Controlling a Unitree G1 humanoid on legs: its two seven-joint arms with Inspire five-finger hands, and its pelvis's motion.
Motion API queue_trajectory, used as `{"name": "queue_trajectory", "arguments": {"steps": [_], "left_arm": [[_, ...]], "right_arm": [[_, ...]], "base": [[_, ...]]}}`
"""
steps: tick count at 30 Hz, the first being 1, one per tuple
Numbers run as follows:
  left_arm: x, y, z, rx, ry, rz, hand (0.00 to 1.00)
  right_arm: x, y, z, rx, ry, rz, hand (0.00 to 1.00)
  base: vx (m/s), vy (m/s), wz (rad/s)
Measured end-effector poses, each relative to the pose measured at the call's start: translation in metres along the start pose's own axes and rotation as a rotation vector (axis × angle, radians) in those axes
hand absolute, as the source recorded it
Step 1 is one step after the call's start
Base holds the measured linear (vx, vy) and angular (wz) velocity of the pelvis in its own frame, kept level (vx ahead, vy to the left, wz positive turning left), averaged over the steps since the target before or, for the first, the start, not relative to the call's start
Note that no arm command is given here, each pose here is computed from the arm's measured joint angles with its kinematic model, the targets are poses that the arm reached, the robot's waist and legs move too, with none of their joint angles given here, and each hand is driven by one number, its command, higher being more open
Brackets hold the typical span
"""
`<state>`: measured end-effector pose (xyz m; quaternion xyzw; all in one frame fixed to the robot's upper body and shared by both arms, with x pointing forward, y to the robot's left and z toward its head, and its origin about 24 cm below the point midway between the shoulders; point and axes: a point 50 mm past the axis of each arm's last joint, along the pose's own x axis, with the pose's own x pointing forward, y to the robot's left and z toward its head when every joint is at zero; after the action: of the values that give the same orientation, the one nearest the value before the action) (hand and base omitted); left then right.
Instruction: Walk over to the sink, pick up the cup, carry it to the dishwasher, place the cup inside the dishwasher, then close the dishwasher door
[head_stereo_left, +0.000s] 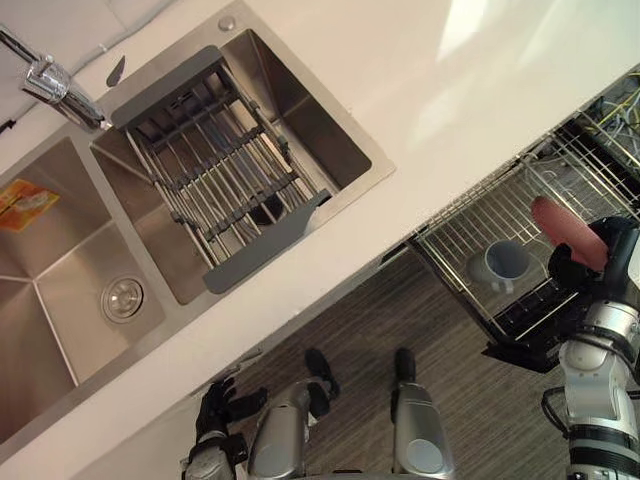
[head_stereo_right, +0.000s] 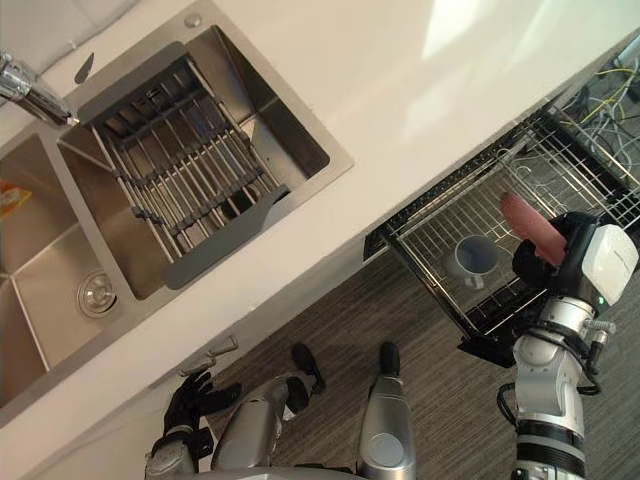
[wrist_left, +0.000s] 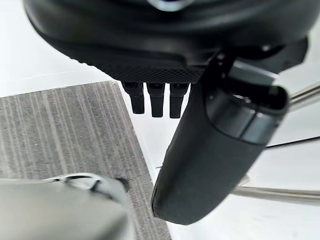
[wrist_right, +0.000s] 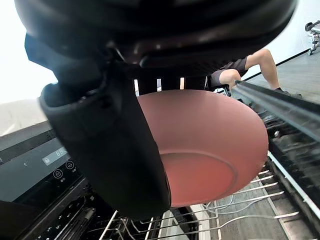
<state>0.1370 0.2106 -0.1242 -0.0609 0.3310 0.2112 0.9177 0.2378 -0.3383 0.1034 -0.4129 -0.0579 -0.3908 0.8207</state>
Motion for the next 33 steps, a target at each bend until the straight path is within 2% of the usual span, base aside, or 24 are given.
{"name": "queue_trajectory", "arguments": {"steps": [7,8,14,21,33], "left_arm": [[0.006,-0.012,0.016,-0.004,-0.051,-0.033,0.9],[0.008,-0.014,0.019,-0.005,-0.06,-0.037,0.9],[0.012,-0.02,0.029,-0.012,-0.092,-0.038,0.9],[0.013,-0.021,0.032,-0.035,-0.099,-0.037,0.9],[0.012,-0.024,0.035,-0.061,-0.111,-0.029,0.9]], "right_arm": [[0.013,0.01,0.004,0.066,0.037,-0.001,0.3],[0.015,0.011,0.003,0.073,0.051,0.003,0.9],[0.02,0.021,-0.006,0.1,0.138,0.022,0.9],[0.026,0.021,0.0,0.118,0.13,0.006,0.9],[0.018,-0.008,0.036,0.237,-0.021,-0.133,0.9]], "base": [[0.0,0.0,0.0],[0.0,0.0,0.0],[0.0,0.0,0.0],[0.0,0.0,0.0],[0.0,0.0,0.0]]}}
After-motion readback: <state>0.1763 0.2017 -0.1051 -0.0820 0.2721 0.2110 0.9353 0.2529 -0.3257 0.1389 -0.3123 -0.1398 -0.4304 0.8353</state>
